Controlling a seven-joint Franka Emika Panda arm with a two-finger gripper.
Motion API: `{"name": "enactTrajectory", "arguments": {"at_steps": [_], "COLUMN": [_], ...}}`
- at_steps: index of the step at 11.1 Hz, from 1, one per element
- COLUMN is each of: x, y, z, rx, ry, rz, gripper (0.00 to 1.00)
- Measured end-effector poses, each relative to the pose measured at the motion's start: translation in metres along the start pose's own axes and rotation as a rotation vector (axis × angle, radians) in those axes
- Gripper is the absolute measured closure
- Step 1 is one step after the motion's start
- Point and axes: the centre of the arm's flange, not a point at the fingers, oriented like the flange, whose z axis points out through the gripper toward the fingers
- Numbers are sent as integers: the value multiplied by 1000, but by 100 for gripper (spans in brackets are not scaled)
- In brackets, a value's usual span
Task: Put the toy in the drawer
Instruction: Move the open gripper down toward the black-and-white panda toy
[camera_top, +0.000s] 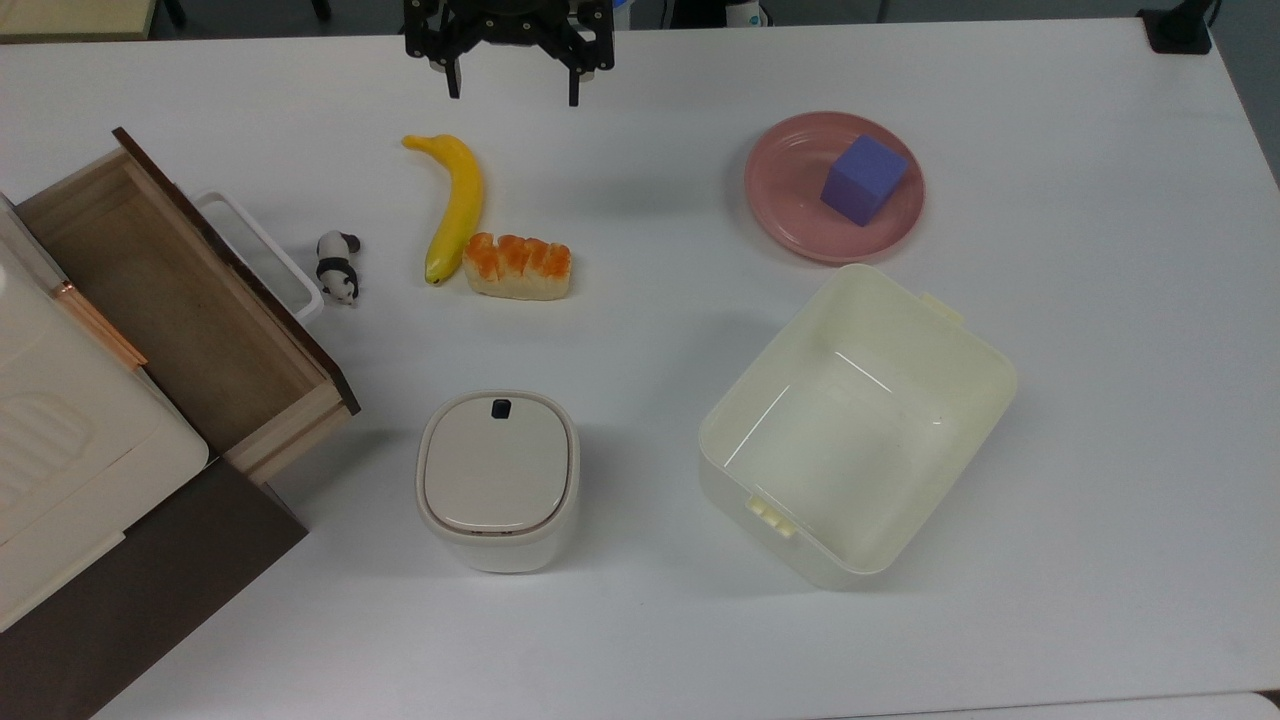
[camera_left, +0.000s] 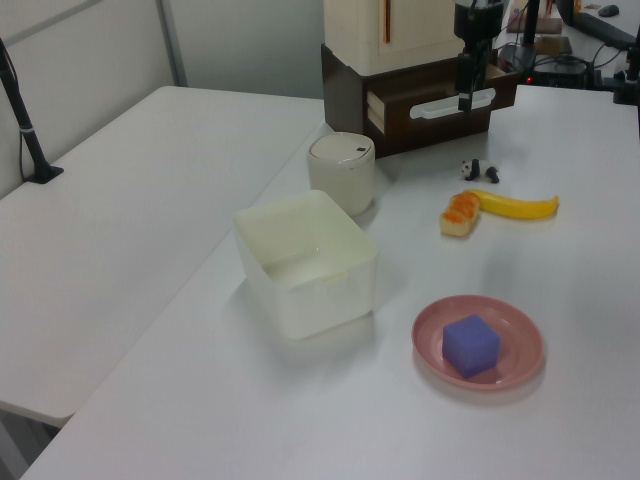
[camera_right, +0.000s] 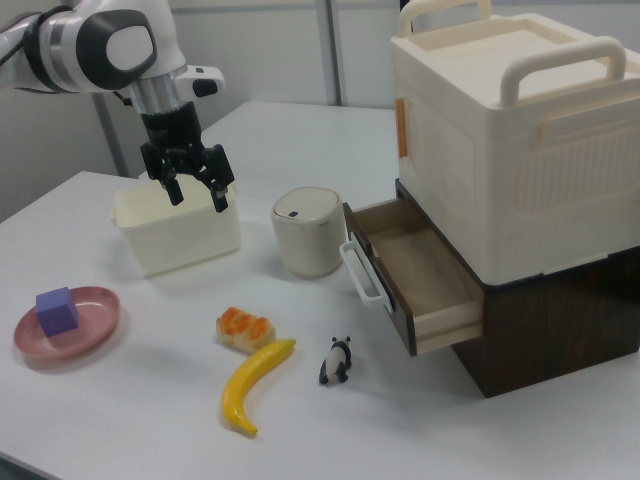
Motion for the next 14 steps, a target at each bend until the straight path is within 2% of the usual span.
{"name": "enactTrajectory", "arguments": {"at_steps": [9, 12, 14], "x": [0, 0, -1], "y": [1, 25, 52], "z": [1, 3, 6], "rx": [0, 0, 3], "ry": [-2, -6, -10], "rz": [1, -42, -27], "gripper": [0, 0, 0]}}
